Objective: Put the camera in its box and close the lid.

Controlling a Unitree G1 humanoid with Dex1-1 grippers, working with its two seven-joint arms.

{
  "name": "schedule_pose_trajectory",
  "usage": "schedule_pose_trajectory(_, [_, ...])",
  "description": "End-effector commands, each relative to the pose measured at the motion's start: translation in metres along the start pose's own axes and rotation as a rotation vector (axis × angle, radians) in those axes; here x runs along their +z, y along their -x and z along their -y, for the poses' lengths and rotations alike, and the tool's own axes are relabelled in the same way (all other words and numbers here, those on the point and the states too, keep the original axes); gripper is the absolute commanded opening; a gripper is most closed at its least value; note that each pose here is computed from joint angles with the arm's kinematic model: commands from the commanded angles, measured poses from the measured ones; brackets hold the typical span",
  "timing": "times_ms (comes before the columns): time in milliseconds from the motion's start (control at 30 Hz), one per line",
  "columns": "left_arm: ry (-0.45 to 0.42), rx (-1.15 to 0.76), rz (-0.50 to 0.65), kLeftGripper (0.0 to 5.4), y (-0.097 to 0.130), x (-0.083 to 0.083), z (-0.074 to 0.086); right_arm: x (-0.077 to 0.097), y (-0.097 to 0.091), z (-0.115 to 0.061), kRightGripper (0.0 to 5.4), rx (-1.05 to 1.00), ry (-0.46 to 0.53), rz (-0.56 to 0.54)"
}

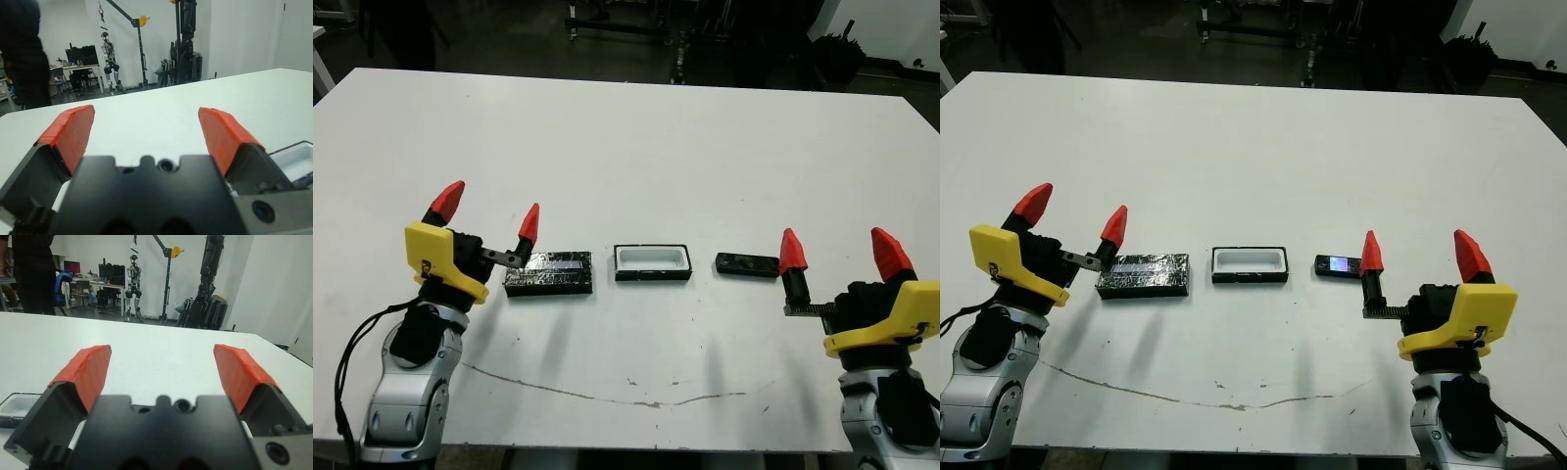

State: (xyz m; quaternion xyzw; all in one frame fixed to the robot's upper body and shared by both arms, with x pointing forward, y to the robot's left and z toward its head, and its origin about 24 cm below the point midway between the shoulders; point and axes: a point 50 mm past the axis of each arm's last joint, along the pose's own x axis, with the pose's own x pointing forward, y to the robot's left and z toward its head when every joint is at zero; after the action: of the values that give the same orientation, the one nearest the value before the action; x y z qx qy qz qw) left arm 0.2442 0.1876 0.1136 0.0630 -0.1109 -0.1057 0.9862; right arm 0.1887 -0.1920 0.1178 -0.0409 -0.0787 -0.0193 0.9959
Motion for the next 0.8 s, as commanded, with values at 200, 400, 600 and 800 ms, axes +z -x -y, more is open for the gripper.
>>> schedule_pose_trajectory(200, [0.003,-0.016,-0.017,5.39,0.003,-0.002,0.007,-0.004,0.001,0.002,5.40,0.014,0.006,-0.028])
schedule_pose_trajectory(400, [0.013,-0.030,-0.022,5.39,0.004,-0.003,0.009,0.012,-0.017,0.031,5.40,0.163,0.133,-0.049])
schedule_pose_trajectory(600, [0.026,-0.024,-0.025,5.39,0.006,-0.004,0.012,0.059,-0.074,0.071,5.40,0.509,0.351,-0.055])
schedule_pose_trajectory(800, [0.034,-0.028,-0.027,5.39,0.006,-0.005,0.015,0.076,-0.113,0.077,5.40,0.762,0.457,-0.208])
